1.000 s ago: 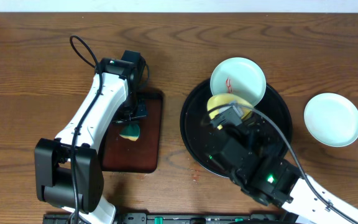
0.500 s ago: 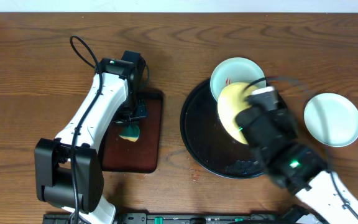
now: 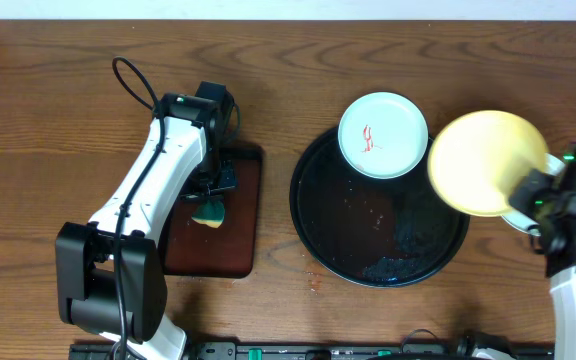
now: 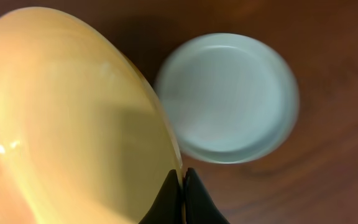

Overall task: Clean dirty plates on tray and stack at the side
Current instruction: 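Carry the yellow plate right and stack it on the pale green plate, then reach the right gripper to the remaining pale green plate and pull it to tray center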

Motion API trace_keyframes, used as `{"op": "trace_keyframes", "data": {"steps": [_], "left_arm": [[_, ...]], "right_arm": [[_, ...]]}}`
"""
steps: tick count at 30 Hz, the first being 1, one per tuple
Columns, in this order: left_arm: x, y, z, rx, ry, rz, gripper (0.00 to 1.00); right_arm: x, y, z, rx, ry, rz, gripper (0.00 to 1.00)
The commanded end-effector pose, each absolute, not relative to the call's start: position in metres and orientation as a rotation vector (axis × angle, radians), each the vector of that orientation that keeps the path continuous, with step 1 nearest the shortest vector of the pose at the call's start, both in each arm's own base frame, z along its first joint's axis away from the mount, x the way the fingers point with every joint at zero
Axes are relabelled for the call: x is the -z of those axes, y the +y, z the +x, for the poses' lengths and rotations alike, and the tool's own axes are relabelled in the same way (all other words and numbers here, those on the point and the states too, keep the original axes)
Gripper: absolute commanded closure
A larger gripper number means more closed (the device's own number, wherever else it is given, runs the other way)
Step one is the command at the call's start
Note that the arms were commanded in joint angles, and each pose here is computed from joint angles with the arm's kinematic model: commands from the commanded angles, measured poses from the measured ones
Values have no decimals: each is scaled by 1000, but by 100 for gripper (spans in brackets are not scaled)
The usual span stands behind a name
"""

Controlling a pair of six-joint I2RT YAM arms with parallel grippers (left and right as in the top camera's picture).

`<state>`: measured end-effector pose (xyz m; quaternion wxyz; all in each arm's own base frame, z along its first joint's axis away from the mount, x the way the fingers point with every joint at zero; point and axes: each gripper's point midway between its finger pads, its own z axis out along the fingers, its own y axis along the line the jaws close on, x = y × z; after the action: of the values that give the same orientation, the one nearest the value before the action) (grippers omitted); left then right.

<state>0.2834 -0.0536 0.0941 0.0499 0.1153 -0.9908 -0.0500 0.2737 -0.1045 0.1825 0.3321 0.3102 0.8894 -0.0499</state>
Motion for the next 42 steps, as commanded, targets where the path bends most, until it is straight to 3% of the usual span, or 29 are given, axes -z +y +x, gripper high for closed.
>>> {"op": "trace_keyframes", "data": {"steps": [1,7,13,15,17,21,25,29,35,38,42], "left_arm": [[-94,-51,282,162,-3011,348,92],[-94,-51,282,162,-3010,348,92],[-94,-50,280,165,-3004,347,92],[-94,-50,280,166,-3003,346,92],[-94,-50,279,167,-3001,346,92],[-94,-50,279,167,-3001,346,92],[-94,-50,279,167,-3001,346,92],[-94,-50,279,167,-3001,346,92],[-94,-50,279,167,-3001,346,92],[-94,-50,279,167,-3001,346,92],[-94,-50,279,167,-3001,346,92]], "right_arm": [[-175,-134,269,112,2284,1010,99],[-139,-190,249,230,2253,1322,99],[-103,-215,243,249,2287,1453,99],[-97,-212,247,197,2303,1452,89],[-100,-199,265,64,2334,1337,71],[-137,-148,315,-322,2319,986,49],[-190,-65,345,-640,2311,593,46],[-204,-8,351,-600,2402,329,49],[-179,18,360,-131,2514,137,46],[-161,20,374,37,2527,79,35],[-128,22,394,72,2564,66,37]]}}
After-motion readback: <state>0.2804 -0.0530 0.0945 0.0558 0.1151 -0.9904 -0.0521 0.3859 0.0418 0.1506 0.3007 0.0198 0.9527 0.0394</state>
